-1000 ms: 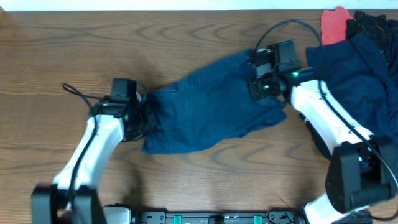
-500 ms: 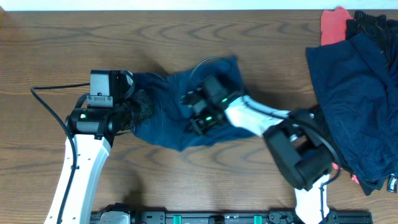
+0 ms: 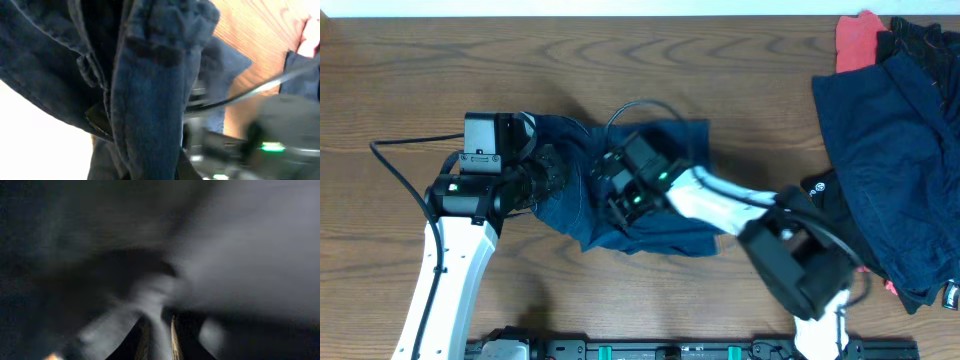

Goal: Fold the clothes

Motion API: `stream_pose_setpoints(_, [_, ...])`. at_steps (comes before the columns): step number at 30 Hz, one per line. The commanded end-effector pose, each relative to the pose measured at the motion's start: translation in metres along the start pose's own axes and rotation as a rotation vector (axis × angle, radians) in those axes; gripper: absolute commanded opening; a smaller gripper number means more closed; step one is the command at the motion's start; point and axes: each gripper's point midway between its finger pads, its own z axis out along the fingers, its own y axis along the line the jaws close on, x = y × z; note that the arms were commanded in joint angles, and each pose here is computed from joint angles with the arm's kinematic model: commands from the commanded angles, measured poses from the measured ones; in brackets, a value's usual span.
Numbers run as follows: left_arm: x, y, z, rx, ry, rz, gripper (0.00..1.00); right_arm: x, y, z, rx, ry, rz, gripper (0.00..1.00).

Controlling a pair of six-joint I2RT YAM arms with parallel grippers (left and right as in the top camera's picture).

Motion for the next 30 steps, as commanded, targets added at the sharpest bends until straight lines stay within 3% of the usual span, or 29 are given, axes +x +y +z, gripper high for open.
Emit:
stream_pose_setpoints(1, [-0.011,-0.002,-0.009,-0.017,-0.057,0.009,0.06,-0.035,-0.052,-0.071,0.237,-0.151,0.040,0.15])
stream_pose_setpoints(7, [-0.011,0.000,-0.005,-0.024,-0.049,0.005,0.06,0.001,-0.131,-0.124,0.441,-0.054,0.152,0.18])
stream_pose_setpoints(12, [-0.008,-0.001,0.003,-0.029,-0.025,0.010,0.06,0.047,-0.172,-0.128,0.478,0.068,0.295,0.06])
stream_pose_setpoints(22, [-0.001,-0.043,0.036,0.050,-0.002,0.072,0.06,0.100,-0.165,-0.081,0.381,0.242,0.313,0.03])
stream_pose_setpoints(30, [0.043,-0.099,0.086,0.135,0.091,0.184,0.06,0.109,-0.154,-0.065,0.368,0.291,0.303,0.01])
